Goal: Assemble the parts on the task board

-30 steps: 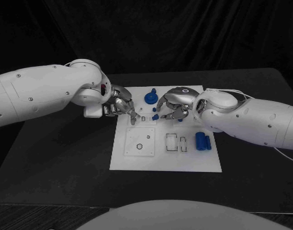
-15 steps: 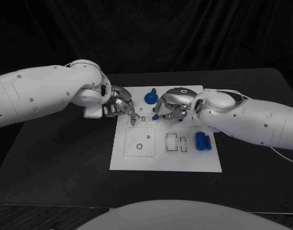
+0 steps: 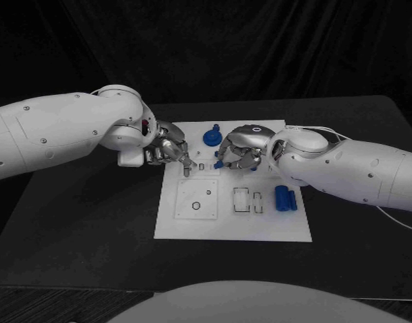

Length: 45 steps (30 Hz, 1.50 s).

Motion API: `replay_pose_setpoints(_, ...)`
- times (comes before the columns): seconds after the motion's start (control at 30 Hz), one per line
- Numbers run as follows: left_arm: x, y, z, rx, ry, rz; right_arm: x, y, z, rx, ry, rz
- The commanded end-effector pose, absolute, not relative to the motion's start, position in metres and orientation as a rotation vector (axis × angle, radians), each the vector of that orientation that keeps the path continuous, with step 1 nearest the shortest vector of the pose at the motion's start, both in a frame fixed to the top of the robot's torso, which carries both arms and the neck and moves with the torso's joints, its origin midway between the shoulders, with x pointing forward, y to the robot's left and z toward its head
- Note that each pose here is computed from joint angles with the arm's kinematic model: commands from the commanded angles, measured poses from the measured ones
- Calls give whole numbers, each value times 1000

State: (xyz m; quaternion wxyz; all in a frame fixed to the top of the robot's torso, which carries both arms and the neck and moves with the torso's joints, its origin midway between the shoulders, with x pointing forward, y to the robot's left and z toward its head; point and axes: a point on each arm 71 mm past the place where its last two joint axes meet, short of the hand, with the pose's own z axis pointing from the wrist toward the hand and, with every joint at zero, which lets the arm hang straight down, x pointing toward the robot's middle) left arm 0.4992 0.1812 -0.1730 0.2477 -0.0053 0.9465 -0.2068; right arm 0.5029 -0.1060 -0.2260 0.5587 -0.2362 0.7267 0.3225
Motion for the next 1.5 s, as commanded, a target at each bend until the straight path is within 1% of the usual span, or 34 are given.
replay_pose_setpoints(0.03, 498, 180, -174, -9, 2590, -584, 502, -106, -229, -556, 1740, 759)
replay_pose_setpoints(0.87, 497, 182, -176, -11, 2600, -573, 501, -100, -230, -550, 1734, 760)
replay_pose_setpoints(1.5, 497, 185, -176, -19, 2600, -566, 500, -101, -224, -507, 1682, 750)
